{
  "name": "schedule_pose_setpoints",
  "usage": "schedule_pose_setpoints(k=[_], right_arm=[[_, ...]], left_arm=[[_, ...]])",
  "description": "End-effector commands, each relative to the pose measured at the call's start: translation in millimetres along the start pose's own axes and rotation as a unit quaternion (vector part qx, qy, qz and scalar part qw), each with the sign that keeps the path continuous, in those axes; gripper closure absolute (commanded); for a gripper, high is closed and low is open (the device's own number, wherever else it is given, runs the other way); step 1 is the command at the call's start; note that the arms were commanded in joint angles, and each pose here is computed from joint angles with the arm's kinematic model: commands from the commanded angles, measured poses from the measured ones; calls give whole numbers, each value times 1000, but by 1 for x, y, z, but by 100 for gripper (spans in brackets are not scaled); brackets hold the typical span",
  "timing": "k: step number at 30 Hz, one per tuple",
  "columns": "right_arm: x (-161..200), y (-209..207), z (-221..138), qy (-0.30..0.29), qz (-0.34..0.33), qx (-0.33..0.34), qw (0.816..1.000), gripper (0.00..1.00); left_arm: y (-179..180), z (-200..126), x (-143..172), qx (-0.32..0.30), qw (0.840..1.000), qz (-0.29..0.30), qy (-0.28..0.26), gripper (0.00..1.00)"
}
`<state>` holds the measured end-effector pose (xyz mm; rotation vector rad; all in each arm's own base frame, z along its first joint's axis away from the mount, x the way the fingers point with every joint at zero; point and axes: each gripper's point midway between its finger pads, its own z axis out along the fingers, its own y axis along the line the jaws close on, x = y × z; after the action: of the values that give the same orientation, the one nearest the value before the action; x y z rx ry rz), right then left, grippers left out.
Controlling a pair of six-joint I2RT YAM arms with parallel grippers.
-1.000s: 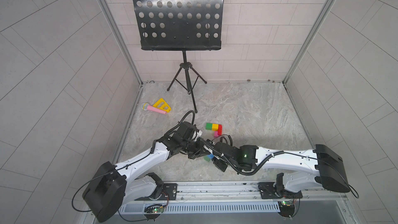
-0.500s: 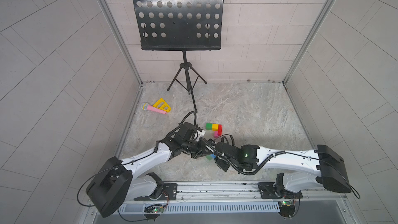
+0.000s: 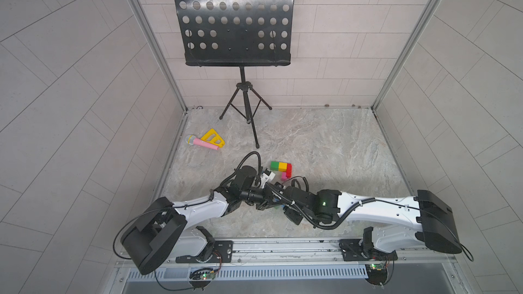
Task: Assemble the letter r with lego
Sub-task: Assemble the lego brick with the lego brick.
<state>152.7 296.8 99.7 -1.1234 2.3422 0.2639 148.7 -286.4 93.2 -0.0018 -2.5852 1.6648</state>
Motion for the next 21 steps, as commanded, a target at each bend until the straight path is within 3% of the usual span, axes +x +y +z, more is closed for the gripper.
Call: schedule_pose_setpoints(k=[1,7,14,21], right_arm=[[-39,5,-21,-62,-6,-7,998,100],[-45,5,-24,-61,-15,-5,998,100],[-48,5,-24,-56,-18,-5,998,100],[-45,5,-21,-48,-20,-4,999,100]], left_arm=[[146,-28,40,-252,947,-196,-39,100],[128,-40,35,-248,951,-175,-63,100],[76,-51,12,-206,965,-126,-106,100],[50,-56,6,-199,969,-101,-105,100]])
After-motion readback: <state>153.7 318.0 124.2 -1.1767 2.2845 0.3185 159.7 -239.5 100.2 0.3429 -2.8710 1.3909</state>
